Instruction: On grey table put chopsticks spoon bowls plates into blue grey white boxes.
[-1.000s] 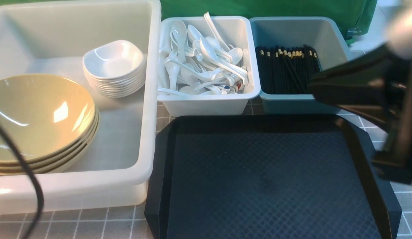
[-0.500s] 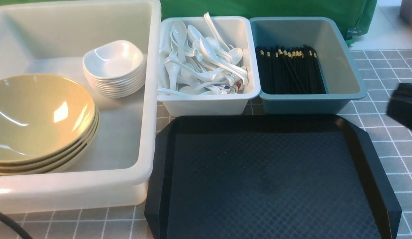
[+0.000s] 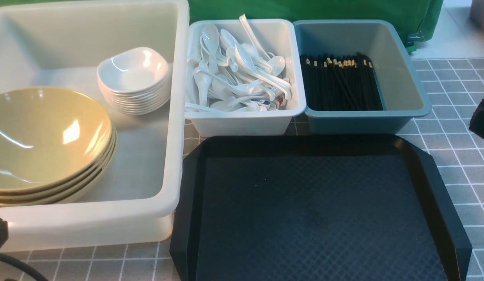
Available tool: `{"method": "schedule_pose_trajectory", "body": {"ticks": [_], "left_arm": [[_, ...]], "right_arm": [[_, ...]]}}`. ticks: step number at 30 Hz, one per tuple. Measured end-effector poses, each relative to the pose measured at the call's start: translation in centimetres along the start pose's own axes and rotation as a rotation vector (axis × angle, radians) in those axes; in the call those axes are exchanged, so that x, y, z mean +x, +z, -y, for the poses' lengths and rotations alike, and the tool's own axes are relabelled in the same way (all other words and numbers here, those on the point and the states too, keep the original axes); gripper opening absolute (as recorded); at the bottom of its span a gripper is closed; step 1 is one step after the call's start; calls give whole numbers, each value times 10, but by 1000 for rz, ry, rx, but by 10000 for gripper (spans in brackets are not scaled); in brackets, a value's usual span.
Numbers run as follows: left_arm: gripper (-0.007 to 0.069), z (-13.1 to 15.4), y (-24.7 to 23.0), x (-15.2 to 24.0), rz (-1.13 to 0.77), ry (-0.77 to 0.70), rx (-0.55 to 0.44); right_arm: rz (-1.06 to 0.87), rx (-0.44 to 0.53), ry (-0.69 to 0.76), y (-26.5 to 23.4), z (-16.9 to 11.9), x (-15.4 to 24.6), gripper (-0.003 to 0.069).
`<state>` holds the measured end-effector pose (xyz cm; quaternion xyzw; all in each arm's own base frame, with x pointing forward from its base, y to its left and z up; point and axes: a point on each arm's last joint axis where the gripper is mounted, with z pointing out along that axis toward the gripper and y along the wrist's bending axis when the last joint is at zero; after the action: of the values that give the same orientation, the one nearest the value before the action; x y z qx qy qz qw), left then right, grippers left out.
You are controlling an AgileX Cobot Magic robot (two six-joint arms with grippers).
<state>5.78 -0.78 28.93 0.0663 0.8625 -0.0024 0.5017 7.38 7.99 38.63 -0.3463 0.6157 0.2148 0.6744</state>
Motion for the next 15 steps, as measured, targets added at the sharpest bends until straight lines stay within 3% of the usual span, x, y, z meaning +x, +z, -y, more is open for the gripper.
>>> {"method": "schedule_pose_trajectory", "body": {"ticks": [9,15], "left_arm": [[-11,0,0,0,0,2,0],[-11,0,0,0,0,2,0]], "right_arm": [[0,-1,0,0,0,1,84],[33,41,27,-11,-1,32,32]]}}
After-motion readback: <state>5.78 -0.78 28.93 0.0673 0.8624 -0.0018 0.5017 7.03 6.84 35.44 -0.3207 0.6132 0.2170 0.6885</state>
